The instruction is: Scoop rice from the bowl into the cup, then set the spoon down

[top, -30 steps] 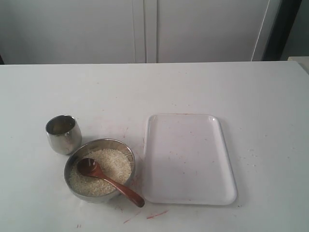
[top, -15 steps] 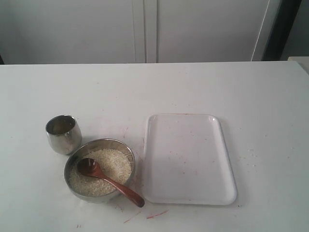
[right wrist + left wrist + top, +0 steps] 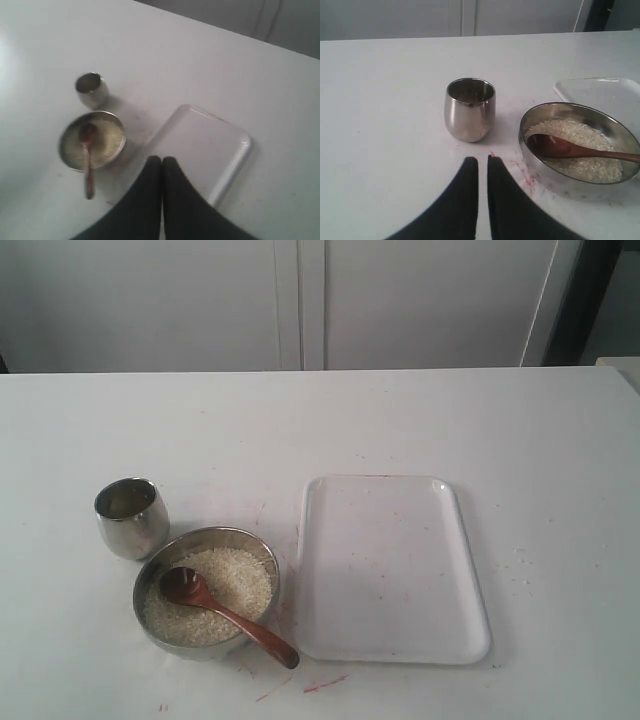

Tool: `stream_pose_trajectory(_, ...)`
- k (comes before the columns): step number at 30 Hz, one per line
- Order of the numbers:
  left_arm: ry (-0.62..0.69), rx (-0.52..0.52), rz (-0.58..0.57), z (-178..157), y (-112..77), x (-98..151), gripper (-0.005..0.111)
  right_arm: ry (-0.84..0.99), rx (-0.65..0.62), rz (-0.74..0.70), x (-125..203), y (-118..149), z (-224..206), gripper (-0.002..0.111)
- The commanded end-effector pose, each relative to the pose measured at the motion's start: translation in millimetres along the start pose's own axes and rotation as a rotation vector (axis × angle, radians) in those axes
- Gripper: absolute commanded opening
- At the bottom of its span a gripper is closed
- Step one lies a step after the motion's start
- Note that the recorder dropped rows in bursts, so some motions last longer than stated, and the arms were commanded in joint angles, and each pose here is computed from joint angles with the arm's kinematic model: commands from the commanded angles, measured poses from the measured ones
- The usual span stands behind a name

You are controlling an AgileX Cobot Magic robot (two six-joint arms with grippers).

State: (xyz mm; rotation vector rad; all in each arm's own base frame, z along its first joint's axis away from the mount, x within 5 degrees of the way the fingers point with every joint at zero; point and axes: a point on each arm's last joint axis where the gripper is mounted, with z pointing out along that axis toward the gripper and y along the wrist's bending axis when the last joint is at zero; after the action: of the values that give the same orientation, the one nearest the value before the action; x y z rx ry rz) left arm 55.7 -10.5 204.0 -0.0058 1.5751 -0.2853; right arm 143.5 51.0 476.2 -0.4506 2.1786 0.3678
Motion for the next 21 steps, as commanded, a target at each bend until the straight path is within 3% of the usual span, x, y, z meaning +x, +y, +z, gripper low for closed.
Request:
stream_pose_trajectory(1,-0.008,0.008,-0.009,-0.2,-0.8,-2.3,0.014,0.153,0.184,-0.088,-14.8,-19.6,47.4,0.000)
stream_pose_trajectory(4,-0.008,0.008,-0.009,-0.2,-0.8,-2.3,0.014,0.234,0.125,-0.154,-17.5,-6.0,81.7,0.000)
stream_pose_trajectory(9,-0.008,0.008,-0.009,-0.2,-0.8,-2.3,0.014,0.369,-0.024,-0.283,-10.6,39.8,137.2,0.000)
stream_pose_trajectory(21,-0.008,0.008,-0.009,-0.2,-0.8,-2.3,0.014,0.548,-0.194,-0.388,32.8,149.4,180.6,0.000)
